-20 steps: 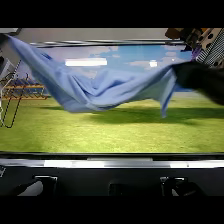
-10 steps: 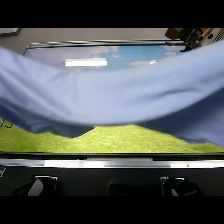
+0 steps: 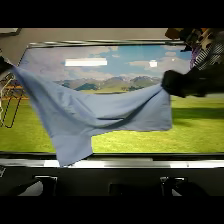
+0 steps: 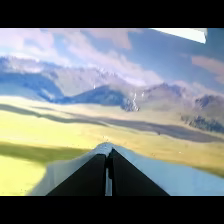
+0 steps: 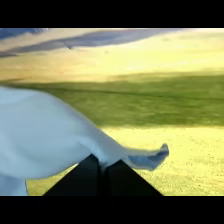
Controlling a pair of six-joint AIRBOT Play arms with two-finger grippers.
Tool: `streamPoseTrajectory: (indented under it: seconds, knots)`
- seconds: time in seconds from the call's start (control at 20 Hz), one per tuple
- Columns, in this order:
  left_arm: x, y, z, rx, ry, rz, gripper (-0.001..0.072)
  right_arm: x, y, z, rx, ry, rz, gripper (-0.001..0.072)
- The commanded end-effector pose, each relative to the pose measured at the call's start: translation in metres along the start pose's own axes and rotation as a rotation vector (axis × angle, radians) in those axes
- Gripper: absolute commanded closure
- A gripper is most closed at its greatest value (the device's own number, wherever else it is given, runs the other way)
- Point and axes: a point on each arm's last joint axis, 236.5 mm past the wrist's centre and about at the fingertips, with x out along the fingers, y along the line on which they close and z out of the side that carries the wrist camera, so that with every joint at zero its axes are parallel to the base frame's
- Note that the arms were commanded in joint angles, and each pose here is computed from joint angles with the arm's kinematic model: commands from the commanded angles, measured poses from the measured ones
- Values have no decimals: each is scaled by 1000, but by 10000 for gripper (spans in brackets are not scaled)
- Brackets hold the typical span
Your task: Fold the clothes and pants, and hang the long-sleeved shirts on hangers.
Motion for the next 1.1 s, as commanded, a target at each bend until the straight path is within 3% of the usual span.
streamPoseTrajectory:
  seconds: [0.0, 0.25, 0.55, 0.6, 0.65, 0.7, 0.75, 0.9, 1.05]
  knots:
    - [137, 39, -63, -15, 236, 55, 694, 126, -23, -8, 22, 173, -92, 682]
    - [254, 84, -123, -87, 395, 91, 695, 251, -40, -3, 98, 179, -121, 681]
    - [283, 102, -147, -115, 457, 105, 689, 287, -48, 2, 187, 143, -128, 679]
    - [282, 103, -146, -115, 454, 105, 632, 286, -48, 4, 211, 140, -114, 617]
    - [279, 103, -144, -116, 460, 104, 491, 283, -48, 6, 250, 145, -95, 453]
    - [274, 104, -140, -119, 464, 103, 327, 276, -51, 9, 285, 152, -72, 334]
    - [267, 106, -136, -124, 469, 103, 265, 265, -55, 15, 289, 160, -37, 308]
    - [232, 120, -117, -157, 477, 108, 264, 214, -91, 20, 190, 212, 21, 295]
    - [197, 132, -97, -223, 415, 92, 244, 174, -148, -6, 169, 342, 20, 238]
